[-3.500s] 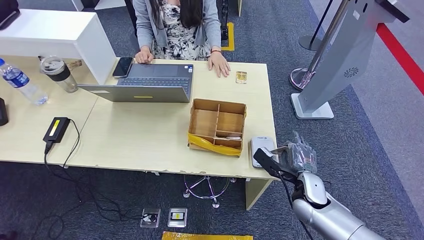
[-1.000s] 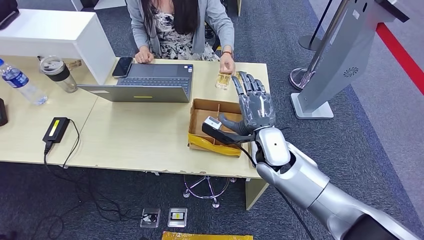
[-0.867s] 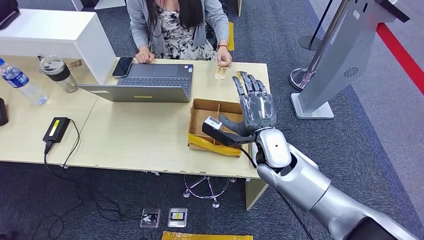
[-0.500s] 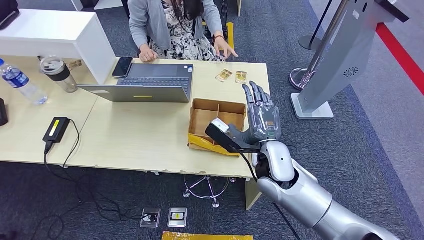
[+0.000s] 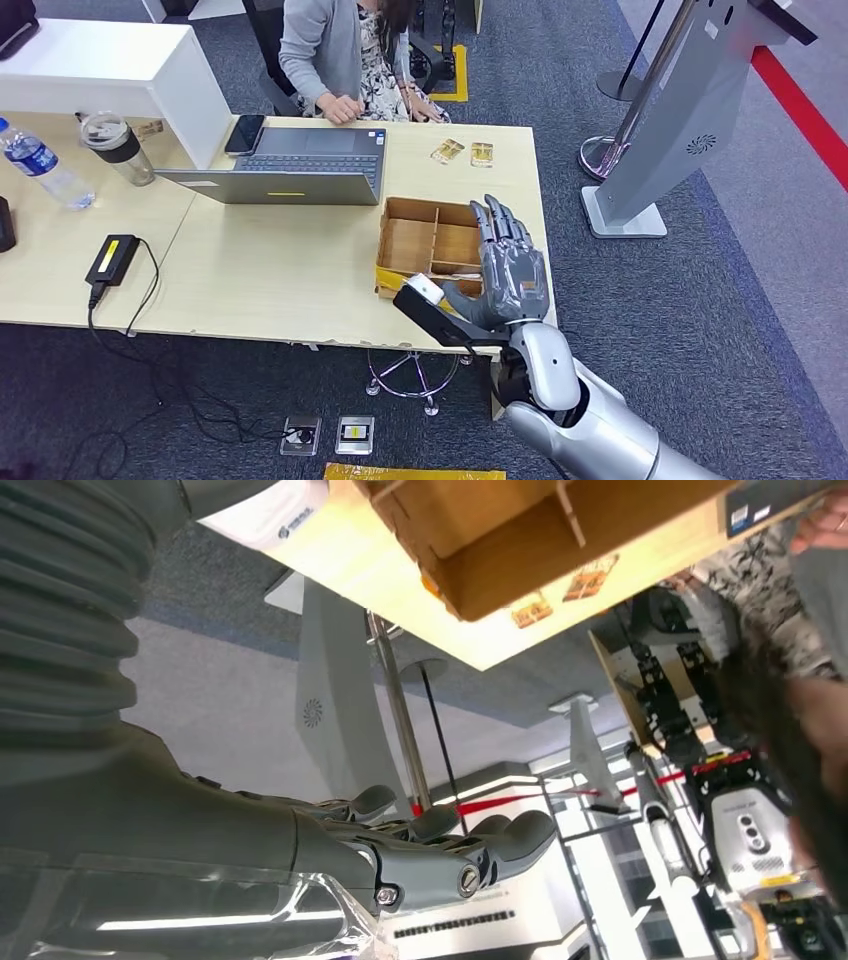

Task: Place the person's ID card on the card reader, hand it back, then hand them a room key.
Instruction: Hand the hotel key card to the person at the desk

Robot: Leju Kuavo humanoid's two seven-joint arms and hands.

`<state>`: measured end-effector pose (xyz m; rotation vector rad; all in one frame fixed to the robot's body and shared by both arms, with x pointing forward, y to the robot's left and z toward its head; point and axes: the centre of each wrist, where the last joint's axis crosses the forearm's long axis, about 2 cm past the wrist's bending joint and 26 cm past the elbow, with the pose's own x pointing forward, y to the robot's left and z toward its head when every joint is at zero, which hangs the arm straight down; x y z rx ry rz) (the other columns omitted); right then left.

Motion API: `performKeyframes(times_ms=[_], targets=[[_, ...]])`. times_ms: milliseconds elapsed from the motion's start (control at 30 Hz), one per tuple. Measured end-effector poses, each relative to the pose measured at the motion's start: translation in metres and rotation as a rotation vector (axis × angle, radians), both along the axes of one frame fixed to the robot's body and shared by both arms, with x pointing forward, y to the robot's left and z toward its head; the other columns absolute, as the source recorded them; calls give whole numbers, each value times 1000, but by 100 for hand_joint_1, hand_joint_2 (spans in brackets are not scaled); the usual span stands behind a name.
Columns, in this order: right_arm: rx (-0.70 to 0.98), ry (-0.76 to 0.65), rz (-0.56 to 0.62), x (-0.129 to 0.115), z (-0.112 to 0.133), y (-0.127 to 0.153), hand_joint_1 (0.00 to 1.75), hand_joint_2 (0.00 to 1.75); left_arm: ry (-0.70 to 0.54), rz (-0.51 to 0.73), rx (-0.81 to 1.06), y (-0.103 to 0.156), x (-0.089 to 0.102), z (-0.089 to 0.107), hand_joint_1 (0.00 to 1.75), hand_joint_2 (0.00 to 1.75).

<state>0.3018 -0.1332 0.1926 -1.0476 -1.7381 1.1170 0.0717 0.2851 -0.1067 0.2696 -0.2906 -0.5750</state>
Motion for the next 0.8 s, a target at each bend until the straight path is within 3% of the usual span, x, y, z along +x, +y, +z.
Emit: performKeyframes(times_ms=[800], targets=[[-244,125,41,7,-29,36,0,175,8,-3,-10,-1,0,0,0,0]])
